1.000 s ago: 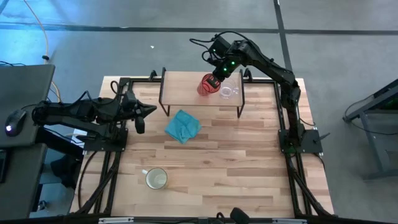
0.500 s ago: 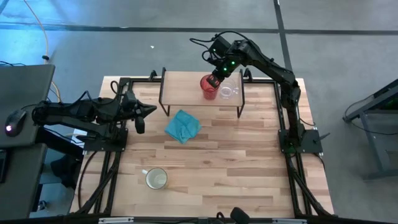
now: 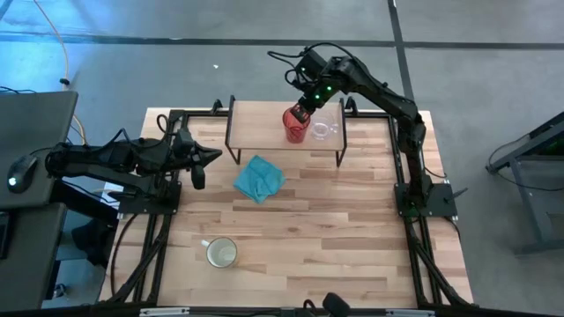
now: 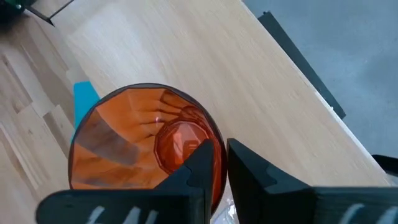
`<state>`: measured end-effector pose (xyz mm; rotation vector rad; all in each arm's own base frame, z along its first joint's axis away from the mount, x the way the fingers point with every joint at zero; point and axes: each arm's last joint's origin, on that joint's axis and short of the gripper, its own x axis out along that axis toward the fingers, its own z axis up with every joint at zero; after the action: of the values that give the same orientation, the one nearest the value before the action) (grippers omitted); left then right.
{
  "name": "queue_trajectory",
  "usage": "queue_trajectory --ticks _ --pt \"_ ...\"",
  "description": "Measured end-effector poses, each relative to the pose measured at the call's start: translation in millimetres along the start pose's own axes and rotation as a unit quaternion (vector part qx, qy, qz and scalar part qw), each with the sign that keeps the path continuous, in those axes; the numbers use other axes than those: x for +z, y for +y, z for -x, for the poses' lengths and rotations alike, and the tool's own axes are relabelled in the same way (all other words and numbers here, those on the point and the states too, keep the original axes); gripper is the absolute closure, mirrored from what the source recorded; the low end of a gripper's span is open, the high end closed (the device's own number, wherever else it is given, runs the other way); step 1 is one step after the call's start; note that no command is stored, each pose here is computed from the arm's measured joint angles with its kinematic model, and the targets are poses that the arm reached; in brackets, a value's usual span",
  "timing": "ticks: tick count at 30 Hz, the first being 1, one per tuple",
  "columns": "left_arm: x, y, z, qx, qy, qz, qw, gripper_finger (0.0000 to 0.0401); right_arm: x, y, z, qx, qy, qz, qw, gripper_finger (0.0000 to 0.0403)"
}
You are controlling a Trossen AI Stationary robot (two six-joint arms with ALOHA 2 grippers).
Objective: Stack small to large cups/mugs on shelf
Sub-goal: Put the red cup on the shelf
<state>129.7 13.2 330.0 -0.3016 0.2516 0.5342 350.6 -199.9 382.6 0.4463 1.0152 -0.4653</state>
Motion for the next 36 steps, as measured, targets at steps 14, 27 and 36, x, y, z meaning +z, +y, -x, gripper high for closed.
queue_trajectory --ticks 14,27,36 --pt "-1 0 0 0.001 0.004 -0.002 1.000 0.0400 6 6 -22 0.017 0.002 0.002 1.000 0.0368" --pt "-2 1 0 0.004 0.008 -0.005 1.000 0.0400 7 -1 -22 0.015 0.004 -0.003 1.000 0.0368" --pt "-2 1 0 0.004 0.008 -0.004 1.000 0.0400 8 -1 -22 0.015 -0.002 -0.003 1.000 0.0368"
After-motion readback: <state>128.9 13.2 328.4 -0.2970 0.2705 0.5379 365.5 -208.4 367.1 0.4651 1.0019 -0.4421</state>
